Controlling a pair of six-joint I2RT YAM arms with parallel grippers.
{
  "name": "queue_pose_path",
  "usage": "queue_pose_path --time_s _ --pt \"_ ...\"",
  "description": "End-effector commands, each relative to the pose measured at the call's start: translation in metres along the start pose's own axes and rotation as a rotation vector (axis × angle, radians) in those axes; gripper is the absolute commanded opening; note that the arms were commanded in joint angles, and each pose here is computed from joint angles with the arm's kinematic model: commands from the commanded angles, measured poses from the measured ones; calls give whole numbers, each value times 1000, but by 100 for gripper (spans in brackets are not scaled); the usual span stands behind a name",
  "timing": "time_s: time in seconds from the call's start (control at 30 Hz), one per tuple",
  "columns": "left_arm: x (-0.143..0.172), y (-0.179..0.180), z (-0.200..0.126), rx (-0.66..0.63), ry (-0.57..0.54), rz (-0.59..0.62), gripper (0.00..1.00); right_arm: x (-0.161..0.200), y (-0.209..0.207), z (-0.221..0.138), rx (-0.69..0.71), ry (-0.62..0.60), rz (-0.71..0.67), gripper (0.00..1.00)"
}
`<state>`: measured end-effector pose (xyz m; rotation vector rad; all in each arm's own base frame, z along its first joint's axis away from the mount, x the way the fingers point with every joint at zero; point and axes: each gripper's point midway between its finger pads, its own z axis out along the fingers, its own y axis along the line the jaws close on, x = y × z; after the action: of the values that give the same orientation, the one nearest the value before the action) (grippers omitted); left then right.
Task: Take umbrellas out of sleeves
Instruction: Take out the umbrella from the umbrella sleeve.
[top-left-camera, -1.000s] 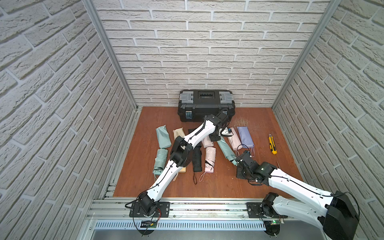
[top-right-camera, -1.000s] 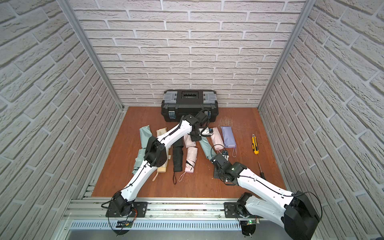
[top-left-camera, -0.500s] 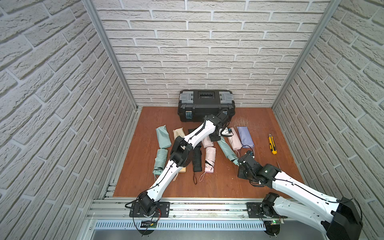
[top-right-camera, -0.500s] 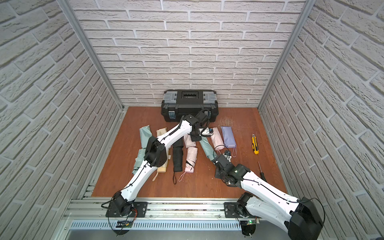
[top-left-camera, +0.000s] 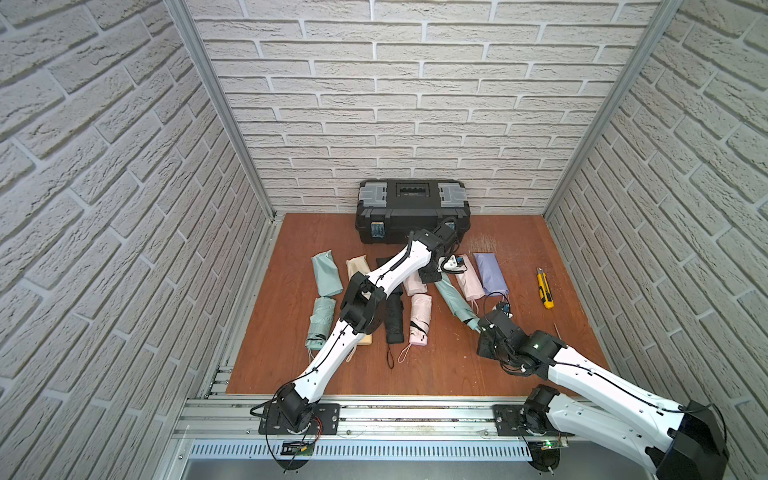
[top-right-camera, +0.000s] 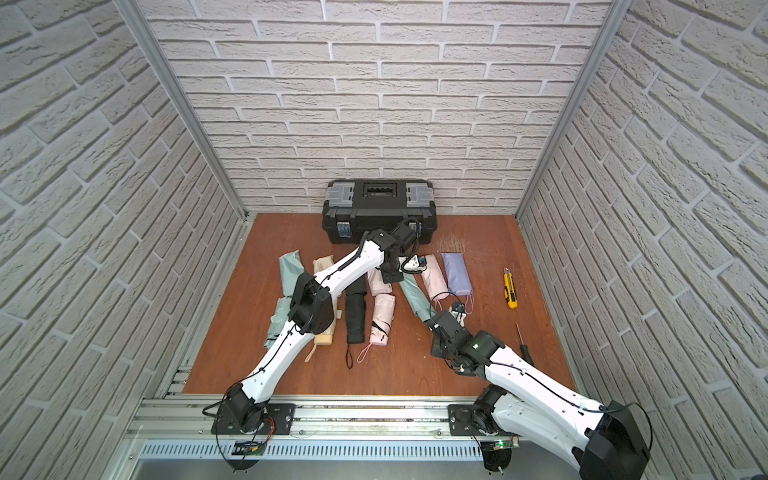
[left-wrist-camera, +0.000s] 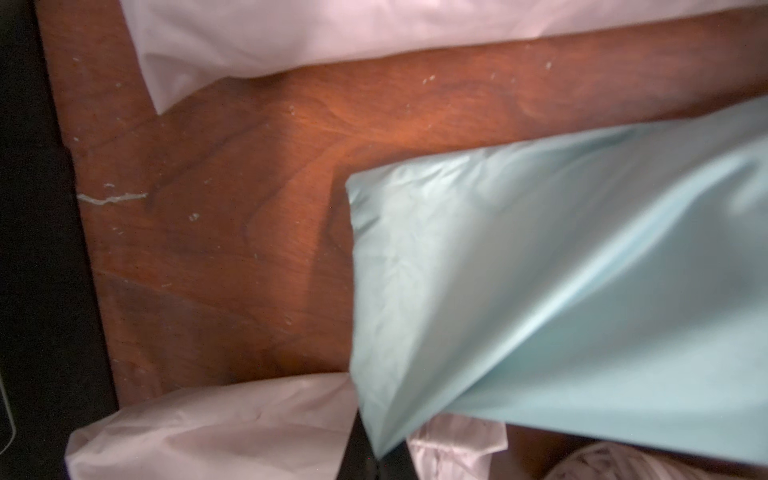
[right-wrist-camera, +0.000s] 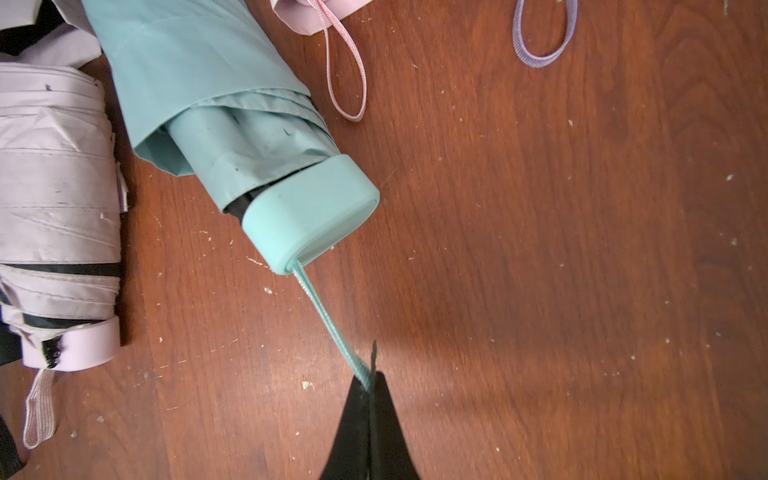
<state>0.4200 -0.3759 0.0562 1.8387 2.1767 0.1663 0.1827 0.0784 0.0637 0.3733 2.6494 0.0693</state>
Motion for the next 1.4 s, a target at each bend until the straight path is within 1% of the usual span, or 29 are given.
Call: queue_pose_path --time_s 0.0,0.07,0.1,0.23,0.37,0.47,0.53,0.6,0.77,0.83,0.97,1.07,1.17,1.23,1.37 --pt "-5 30 -44 -62 -91 -77 39 23 -21 6 79 82 -21 3" --pt "-15 24 -56 -15 -154 -100 46 25 -16 9 62 95 -26 3" --pt "-19 22 -65 3 -189 -117 48 25 -14 10 55 100 -30 3" --pt "-37 19 -97 127 -359 -228 49 28 -2 15 12 126 -53 3" --pt "-51 3 -118 323 -483 -285 51 29 4 19 -6 143 -62 3" --pt "-54 -10 -118 493 -518 -342 52 28 5 18 -8 136 -64 3" --pt "-52 -17 -110 575 -508 -385 52 28 4 17 -8 131 -63 3" --pt "-50 -24 -95 635 -474 -437 52 28 3 18 -3 131 -64 3" --pt "-52 -31 -75 733 -427 -579 51 30 4 21 -6 139 -62 3" --pt "-56 -33 -74 759 -431 -603 51 30 4 21 -7 139 -63 3" --pt "-57 -32 -62 755 -398 -678 57 29 5 21 -9 135 -64 3" --pt "-50 -33 -49 752 -344 -726 57 29 5 21 -7 137 -66 3" --pt "-38 -35 -34 707 -269 -739 57 29 5 22 -9 135 -66 3" --pt "-33 -41 -27 703 -236 -736 57 29 5 22 -8 135 -67 3" --pt "-34 -51 -23 717 -216 -714 57 28 7 23 -10 136 -70 3"
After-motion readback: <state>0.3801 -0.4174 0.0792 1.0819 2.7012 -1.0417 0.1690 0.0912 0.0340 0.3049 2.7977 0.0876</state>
